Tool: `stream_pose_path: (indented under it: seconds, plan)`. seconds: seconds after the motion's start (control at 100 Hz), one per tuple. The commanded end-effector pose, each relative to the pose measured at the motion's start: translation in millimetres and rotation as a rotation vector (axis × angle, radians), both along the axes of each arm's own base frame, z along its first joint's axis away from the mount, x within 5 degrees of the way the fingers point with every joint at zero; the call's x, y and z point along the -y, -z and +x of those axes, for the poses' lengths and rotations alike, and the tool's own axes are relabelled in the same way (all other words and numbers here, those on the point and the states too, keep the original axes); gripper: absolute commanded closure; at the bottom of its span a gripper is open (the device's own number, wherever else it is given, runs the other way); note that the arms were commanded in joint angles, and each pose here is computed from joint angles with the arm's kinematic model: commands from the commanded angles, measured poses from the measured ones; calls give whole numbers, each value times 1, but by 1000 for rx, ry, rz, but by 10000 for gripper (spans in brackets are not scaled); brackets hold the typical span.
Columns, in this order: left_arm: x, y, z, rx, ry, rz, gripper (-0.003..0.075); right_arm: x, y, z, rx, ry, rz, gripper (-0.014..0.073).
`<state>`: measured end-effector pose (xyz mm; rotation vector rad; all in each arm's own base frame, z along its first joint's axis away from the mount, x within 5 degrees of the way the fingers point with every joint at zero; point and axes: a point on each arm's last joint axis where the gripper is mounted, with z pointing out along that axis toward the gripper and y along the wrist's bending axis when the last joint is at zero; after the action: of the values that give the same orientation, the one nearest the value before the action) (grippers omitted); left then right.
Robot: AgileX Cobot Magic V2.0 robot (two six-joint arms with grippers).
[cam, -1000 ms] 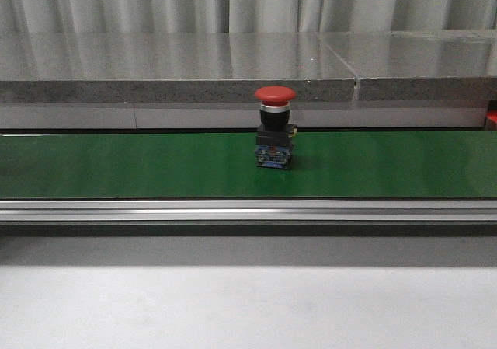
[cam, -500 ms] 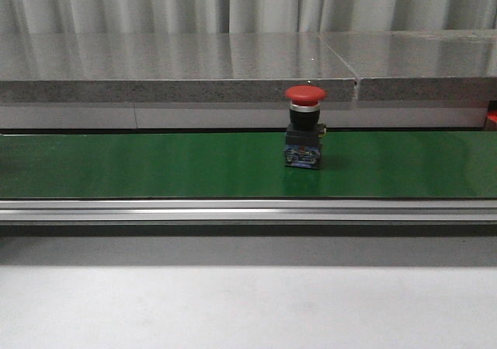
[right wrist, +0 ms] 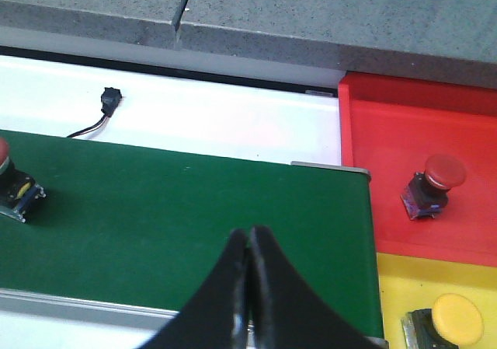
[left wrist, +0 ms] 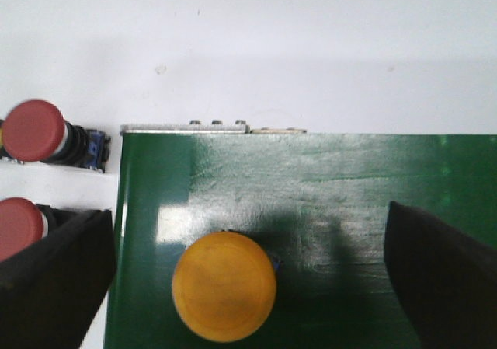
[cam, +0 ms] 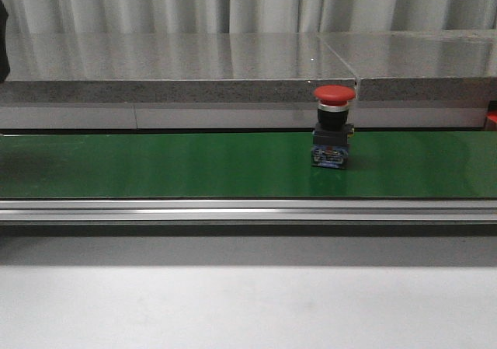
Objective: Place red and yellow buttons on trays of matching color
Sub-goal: 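Set the yellow button on the green belt and open the left gripper, then grasp the red button at the belt's end with the right gripper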
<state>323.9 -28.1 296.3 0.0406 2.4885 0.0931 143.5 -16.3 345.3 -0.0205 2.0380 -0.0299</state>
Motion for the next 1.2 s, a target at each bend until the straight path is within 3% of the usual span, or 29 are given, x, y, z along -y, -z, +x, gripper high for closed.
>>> stream_pose_path:
  seconds: [0.0, 0.16, 0.3, 0.68, 0.76, 0.9, 1.19]
  plan:
    - [4, -47, -14, 193, 29, -25, 29, 1, -14, 1, 90, 18, -10, 663]
    - [9, -79, -50, 319, 65, -56, 29, 1, -14, 1, 90, 18, -10, 663]
    - [14, -87, -87, 421, 115, -96, 29, 1, -14, 1, 90, 18, -10, 663]
    - [1, -47, -182, 511, 151, -160, 31, 1, -14, 1, 90, 18, -10, 663]
    - [-3, -38, -198, 528, 148, -179, 66, 1, -14, 1, 90, 18, -10, 663]
    - [-7, -30, -222, 578, 146, -212, 213, 2, -17, 2, 118, 29, -15, 663]
    - [-12, -22, -239, 621, 147, -219, 736, 2, -17, 2, 119, 29, -15, 663]
